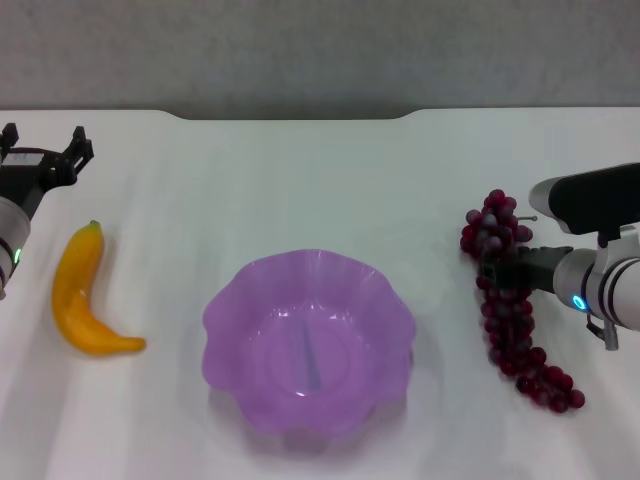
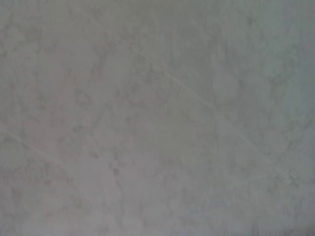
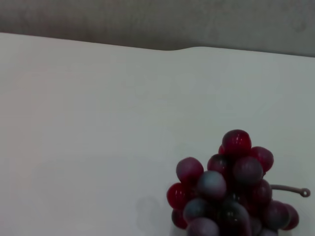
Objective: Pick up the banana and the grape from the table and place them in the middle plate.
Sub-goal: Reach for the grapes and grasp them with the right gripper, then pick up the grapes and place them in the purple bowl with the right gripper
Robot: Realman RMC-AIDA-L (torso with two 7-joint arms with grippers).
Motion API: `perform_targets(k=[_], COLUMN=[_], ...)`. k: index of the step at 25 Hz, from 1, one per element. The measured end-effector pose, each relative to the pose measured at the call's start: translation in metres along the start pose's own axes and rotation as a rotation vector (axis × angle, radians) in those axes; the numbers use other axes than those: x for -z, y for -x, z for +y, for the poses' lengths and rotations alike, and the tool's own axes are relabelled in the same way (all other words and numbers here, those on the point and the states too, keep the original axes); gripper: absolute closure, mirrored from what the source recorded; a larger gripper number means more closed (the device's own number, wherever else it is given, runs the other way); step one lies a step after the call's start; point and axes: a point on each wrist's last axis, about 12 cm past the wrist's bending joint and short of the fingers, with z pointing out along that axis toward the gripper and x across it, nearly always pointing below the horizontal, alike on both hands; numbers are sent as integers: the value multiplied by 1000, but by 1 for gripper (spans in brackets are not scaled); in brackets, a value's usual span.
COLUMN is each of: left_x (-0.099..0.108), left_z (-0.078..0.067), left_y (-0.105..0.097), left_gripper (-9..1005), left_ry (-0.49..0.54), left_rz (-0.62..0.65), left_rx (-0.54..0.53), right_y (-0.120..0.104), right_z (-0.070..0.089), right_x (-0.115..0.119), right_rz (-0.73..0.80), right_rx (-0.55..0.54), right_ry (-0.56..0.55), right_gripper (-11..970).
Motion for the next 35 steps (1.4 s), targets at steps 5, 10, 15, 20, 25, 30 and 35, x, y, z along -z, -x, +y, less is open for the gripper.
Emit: perform_targets(k=[5,10,15,20,25,30,35], left_x=[0,0,0,-1,-1,-1,-1], left_z=[0,0,0,-1,-2,-1,-2], left_y=[0,0,0,1,2,2,2], left_gripper=[101,101,101,101,101,101,101], left_ry=[0,0,0,-4,-6,-5,-8], left_rz=[1,0,-1,-4,-5,-5,-6], left_rx=[0,0,0,-1,-2,-2,-2], right_y=[0,-1,-1,-4,-4,-3,-2], right_z=[-1,-2,-5,-3,-1,2,4], right_x=[0,0,0,0,0,0,0], right_rz=[-12,-17,-36,-37,-45,-56,-70], right_rx=[-18,-24,-31,6,35,54,75], right_ry=[-9,-18,-34,-34,-35,-33,-33], right_gripper=[423,529,566,604,627,633,640])
